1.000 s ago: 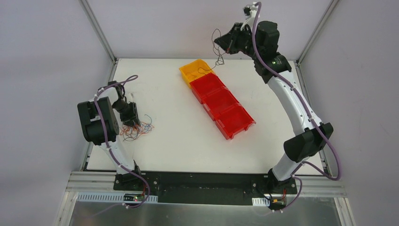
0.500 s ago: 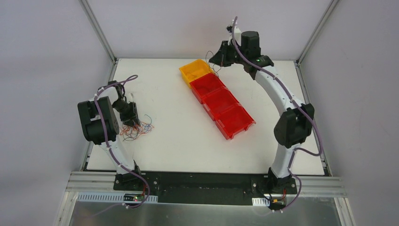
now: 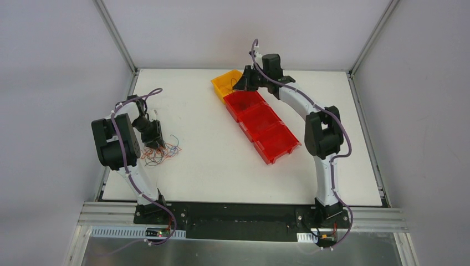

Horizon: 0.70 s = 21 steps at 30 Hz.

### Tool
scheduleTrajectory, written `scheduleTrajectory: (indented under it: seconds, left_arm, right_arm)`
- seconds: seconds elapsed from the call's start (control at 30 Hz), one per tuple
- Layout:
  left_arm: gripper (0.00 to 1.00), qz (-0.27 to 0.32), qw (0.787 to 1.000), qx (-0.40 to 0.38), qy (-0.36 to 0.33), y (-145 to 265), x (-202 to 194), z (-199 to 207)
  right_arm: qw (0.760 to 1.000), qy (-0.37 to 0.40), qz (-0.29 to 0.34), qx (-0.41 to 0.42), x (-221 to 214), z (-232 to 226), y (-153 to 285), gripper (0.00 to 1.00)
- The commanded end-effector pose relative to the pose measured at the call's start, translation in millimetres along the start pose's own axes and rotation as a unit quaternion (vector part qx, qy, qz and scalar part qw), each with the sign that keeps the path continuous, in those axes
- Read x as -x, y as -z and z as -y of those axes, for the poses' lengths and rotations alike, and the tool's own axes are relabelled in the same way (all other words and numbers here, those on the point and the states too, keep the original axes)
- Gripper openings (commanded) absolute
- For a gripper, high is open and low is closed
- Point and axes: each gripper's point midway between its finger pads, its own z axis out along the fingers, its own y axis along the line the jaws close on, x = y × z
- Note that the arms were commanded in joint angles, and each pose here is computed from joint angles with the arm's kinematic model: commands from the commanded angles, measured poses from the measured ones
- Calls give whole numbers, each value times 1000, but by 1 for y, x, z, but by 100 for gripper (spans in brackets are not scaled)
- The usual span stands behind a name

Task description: Untangle the cables

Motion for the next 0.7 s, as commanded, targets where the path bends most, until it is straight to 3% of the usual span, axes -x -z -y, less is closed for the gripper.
scheduleTrajectory:
  seconds: [0.0, 0.23, 0.27, 0.33, 0.4, 0.6, 0.67]
  left_arm:
    - [30, -1, 1000, -4, -8, 8, -3, -1]
    - [28, -3, 999, -41, -18, 9, -10, 12]
    - [28, -4, 999, -44, -19, 10, -11, 13]
    - [27, -5, 998, -54, -22, 10, -12, 16]
    - [24, -5, 997, -71, -25, 10, -13, 22]
    - [0, -14, 986, -163, -34, 15, -17, 64]
    - [0, -12, 977, -211, -40, 24, -17, 89]
  right_arm:
    - [998, 46, 17, 27, 1, -10, 7, 0]
    - [997, 78, -12, -3, -22, 5, 31, 3]
    - [996, 87, -14, -6, -22, 4, 35, 11]
    - [996, 93, -16, -5, -18, -5, 43, 40]
    - [995, 98, -8, -3, -10, -16, 53, 55]
    - [992, 123, 26, 8, 14, -59, 82, 74]
    - [991, 128, 20, 17, 9, -73, 87, 75]
